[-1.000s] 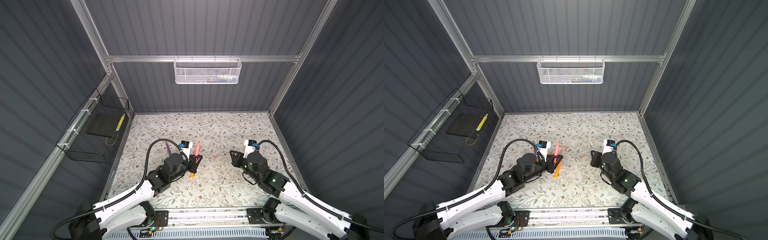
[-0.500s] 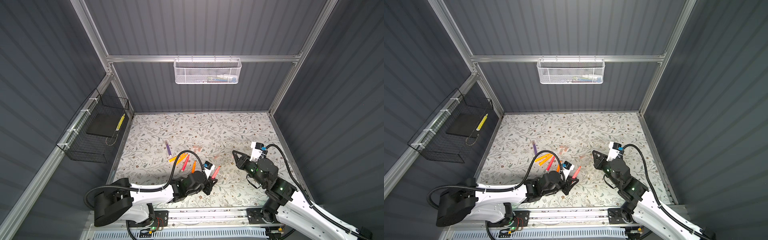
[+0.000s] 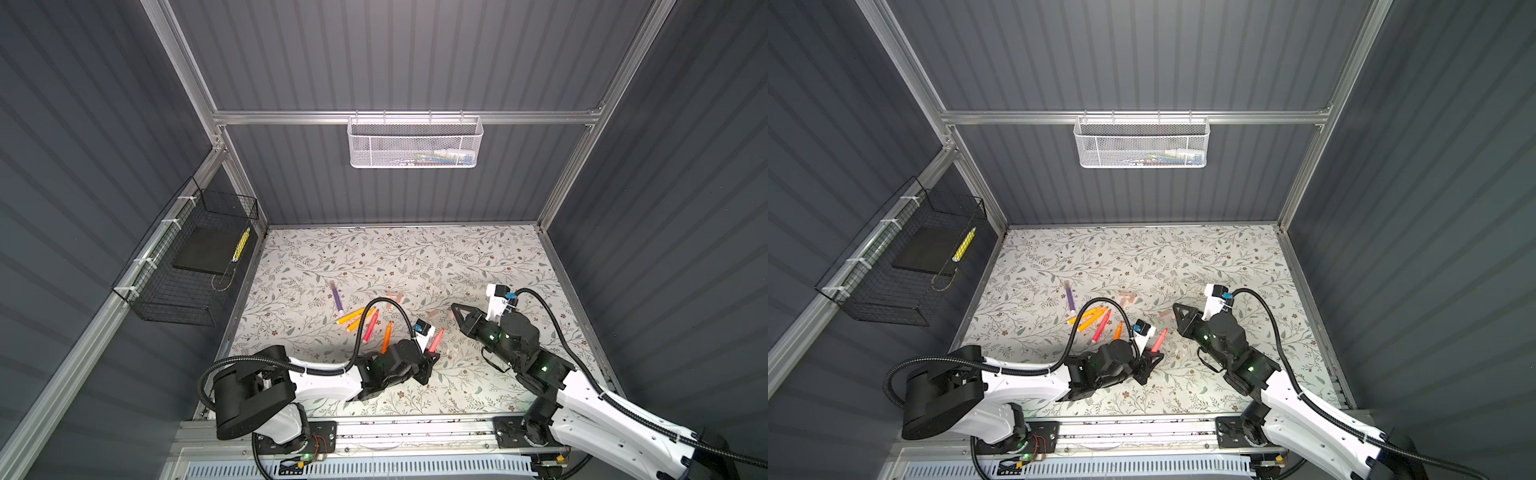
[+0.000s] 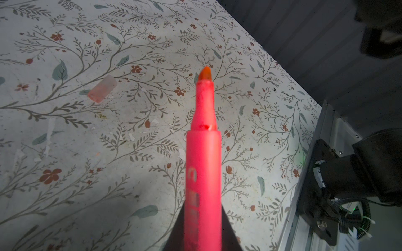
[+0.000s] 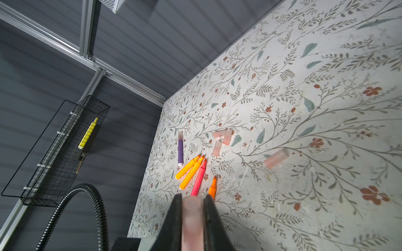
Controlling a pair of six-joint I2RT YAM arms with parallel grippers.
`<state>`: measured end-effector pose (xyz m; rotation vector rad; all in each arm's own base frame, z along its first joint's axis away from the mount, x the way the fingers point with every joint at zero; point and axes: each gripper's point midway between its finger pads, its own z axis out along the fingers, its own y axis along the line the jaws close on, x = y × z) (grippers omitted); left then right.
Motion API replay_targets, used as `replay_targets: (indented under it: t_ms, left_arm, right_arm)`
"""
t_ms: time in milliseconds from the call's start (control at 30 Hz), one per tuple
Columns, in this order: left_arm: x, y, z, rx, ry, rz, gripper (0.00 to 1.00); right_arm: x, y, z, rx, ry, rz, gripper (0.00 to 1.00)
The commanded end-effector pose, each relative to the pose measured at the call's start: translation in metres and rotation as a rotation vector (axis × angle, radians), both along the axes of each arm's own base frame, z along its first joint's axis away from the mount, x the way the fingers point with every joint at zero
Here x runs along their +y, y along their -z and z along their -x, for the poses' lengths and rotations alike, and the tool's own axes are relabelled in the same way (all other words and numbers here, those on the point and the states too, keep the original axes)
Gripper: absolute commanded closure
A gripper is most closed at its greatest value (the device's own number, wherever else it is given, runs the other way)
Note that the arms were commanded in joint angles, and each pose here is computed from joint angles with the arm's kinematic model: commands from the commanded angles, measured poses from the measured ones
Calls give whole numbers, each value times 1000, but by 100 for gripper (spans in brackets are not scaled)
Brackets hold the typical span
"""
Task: Insert the pens into the pen caps
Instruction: 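Bring the pink cap down over the marker tip held by the left gripper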
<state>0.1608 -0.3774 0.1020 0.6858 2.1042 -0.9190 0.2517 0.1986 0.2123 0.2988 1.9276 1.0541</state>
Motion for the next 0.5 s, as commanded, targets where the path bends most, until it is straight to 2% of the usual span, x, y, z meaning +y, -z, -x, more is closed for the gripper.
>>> replay_targets:
  t_ms: [0, 467]
  left_arm:
    - [-9, -14, -7, -16, -38, 37, 100]
    - [-12, -32, -8, -33, -34, 84, 100]
  right_arm:
    - [8, -5, 2, -19, -24, -41, 100]
    - [9, 9, 1, -4, -1, -14, 100]
